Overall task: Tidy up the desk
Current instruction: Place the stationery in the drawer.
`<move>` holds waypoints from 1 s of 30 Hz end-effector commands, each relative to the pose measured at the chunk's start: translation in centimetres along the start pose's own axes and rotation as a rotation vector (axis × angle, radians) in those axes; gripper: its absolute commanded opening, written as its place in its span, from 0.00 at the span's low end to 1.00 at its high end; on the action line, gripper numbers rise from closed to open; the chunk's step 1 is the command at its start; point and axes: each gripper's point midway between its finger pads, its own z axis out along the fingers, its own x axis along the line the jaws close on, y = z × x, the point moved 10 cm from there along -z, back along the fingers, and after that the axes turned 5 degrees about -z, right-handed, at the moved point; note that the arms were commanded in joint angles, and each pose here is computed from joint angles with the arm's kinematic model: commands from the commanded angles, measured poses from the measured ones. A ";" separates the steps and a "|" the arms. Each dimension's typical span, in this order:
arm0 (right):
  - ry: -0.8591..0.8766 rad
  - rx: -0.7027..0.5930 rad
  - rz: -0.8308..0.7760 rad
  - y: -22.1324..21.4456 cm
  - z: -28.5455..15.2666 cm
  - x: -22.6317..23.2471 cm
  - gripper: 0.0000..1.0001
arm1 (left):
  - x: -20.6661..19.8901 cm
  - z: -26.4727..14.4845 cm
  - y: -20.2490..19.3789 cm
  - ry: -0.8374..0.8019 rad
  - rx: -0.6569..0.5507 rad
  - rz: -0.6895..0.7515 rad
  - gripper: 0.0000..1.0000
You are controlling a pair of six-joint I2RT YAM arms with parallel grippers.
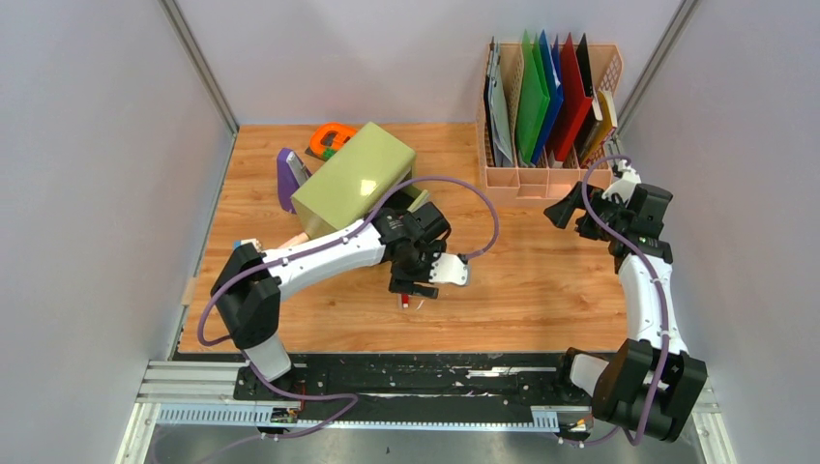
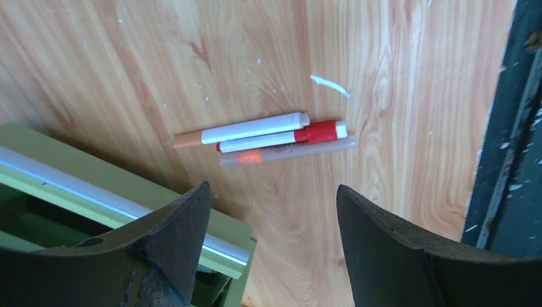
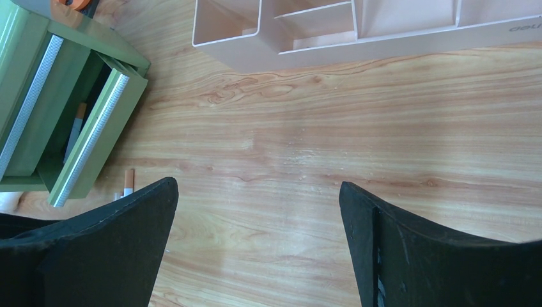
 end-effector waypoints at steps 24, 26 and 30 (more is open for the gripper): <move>0.029 -0.007 0.010 0.1 0.0 -0.4 1.00 | 0.1 7.2 -3.7 -0.072 0.128 0.450 0.69; 0.031 -0.005 0.012 0.1 0.1 -0.5 1.00 | 0.1 7.3 -3.9 -0.073 0.147 0.447 0.67; 0.032 -0.001 0.015 0.0 0.2 -0.5 1.00 | 0.1 7.2 -4.0 -0.068 0.150 0.445 0.65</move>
